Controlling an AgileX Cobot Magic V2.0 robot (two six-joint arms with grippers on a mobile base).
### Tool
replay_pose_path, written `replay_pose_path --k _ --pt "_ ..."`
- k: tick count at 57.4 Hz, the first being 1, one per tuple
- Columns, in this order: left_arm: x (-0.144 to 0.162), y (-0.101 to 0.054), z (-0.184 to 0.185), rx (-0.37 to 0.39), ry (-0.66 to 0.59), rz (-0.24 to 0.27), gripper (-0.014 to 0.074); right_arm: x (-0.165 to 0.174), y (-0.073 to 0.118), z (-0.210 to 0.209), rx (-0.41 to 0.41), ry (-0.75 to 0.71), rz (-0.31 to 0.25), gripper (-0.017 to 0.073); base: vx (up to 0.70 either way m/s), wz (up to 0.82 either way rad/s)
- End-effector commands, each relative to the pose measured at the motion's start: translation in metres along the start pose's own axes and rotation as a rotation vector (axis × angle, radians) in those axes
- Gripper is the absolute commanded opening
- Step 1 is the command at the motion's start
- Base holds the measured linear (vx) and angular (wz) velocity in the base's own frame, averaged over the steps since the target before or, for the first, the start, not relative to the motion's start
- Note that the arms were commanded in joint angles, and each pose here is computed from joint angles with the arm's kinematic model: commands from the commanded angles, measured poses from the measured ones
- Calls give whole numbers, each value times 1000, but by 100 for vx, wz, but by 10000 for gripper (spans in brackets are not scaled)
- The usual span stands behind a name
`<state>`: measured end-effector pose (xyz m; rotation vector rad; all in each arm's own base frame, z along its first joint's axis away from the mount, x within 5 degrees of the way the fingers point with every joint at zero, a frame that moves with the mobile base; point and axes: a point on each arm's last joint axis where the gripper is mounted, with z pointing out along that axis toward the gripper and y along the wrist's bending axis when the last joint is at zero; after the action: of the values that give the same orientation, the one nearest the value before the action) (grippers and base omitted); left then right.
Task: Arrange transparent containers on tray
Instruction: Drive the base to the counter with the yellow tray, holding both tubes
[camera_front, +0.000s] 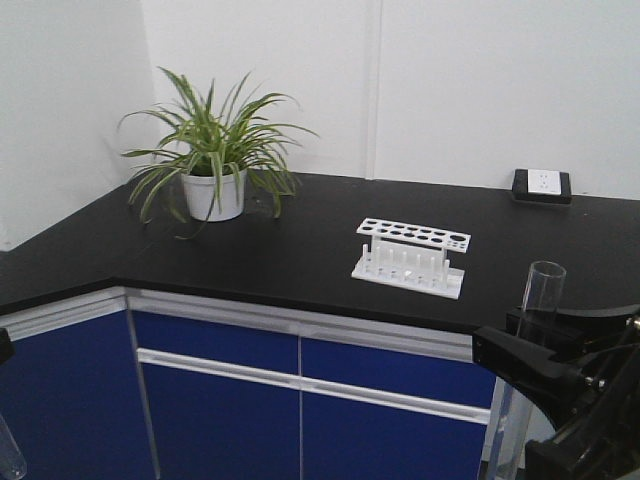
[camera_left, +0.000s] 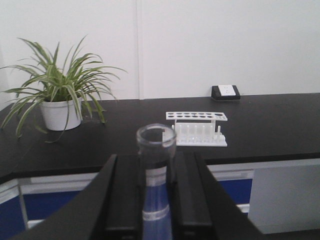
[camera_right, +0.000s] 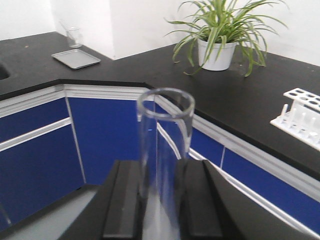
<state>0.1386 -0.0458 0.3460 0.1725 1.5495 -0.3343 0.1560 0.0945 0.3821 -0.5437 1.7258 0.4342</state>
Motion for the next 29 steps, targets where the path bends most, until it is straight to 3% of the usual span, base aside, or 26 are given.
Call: replay_pose_path --k 1,29 --pt "-20 -4 -2 27 -120 -11 135 -20 -3 -7 38 -117 -10 114 -34 18" --pt "-20 -4 -2 27 -120 -11 135 -20 -3 -7 38 -117 -10 114 -30 25"
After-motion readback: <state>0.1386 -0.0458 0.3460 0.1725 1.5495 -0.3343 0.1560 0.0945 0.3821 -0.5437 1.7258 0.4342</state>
